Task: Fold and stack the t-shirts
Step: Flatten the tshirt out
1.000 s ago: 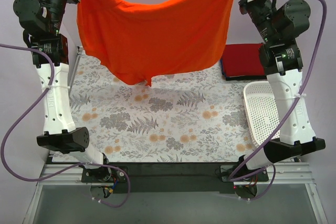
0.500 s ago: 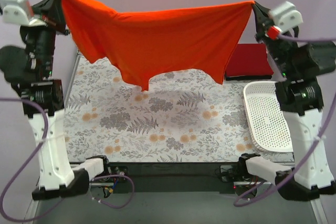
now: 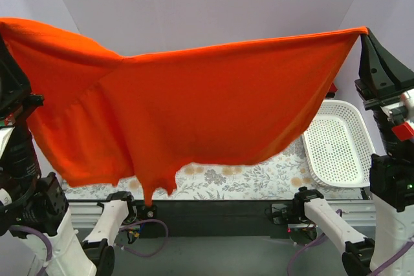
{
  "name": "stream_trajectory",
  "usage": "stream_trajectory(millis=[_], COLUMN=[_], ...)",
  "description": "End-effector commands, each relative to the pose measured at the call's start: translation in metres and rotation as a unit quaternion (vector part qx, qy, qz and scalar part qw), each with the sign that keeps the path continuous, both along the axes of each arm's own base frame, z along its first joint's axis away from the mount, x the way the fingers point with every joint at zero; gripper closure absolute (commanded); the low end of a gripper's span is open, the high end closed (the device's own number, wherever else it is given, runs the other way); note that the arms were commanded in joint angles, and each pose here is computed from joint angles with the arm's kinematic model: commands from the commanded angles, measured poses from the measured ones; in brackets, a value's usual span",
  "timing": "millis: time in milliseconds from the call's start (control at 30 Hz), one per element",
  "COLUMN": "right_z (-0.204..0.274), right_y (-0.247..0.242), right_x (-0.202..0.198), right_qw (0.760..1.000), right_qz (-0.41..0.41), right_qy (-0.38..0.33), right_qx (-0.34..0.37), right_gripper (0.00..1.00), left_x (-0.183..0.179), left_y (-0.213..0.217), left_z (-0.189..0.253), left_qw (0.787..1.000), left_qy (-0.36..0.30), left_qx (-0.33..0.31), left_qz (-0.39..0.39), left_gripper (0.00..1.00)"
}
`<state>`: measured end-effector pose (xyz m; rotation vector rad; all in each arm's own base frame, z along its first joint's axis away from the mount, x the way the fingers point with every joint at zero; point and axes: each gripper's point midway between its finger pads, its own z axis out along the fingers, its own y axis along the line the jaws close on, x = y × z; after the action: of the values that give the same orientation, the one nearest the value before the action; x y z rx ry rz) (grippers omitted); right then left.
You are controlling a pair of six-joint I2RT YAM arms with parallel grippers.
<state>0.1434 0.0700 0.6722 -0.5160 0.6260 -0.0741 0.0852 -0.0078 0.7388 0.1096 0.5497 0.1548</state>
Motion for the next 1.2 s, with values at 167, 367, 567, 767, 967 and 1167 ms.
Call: stream_trajectory(millis=[167,367,567,767,967,1167], right_z=[-0.086,-0.239,-0.393,-0.485,-0.506,-0.52], right_y=[0.026,0.048,0.06,0.062,0.063,0.061], right_x=[0.106,0.169,0.207,0.247,0.295,0.351], right_qw=[0.989,0.952,0.9,0.847,0.831,0.823], right_qz=[-0.014,-0.004,0.014,0.013,0.004,-0.022], right_qy=[0.127,0.262,0.377,0.459,0.483,0.5], right_qx=[-0.068,-0.159,-0.221,-0.266,-0.274,-0.269], right_gripper=[0.99,0.99,0.99,0.99,0.99,0.99], left_x=[0.142,0.199,0.251,0.305,0.358,0.416], left_y=[-0.01,-0.026,-0.029,-0.011,0.0,0.006], left_z=[-0.162,-0.328,-0.456,-0.562,-0.604,-0.613], left_qw=[0.961,0.887,0.819,0.753,0.713,0.712], left_qy=[0.267,0.446,0.555,0.647,0.694,0.697], left_qx=[0.073,0.066,0.044,0.029,0.003,0.006], left_qz=[-0.023,-0.101,-0.14,-0.113,-0.097,-0.09], left_gripper=[1.0,1.0,1.0,1.0,1.0,1.0])
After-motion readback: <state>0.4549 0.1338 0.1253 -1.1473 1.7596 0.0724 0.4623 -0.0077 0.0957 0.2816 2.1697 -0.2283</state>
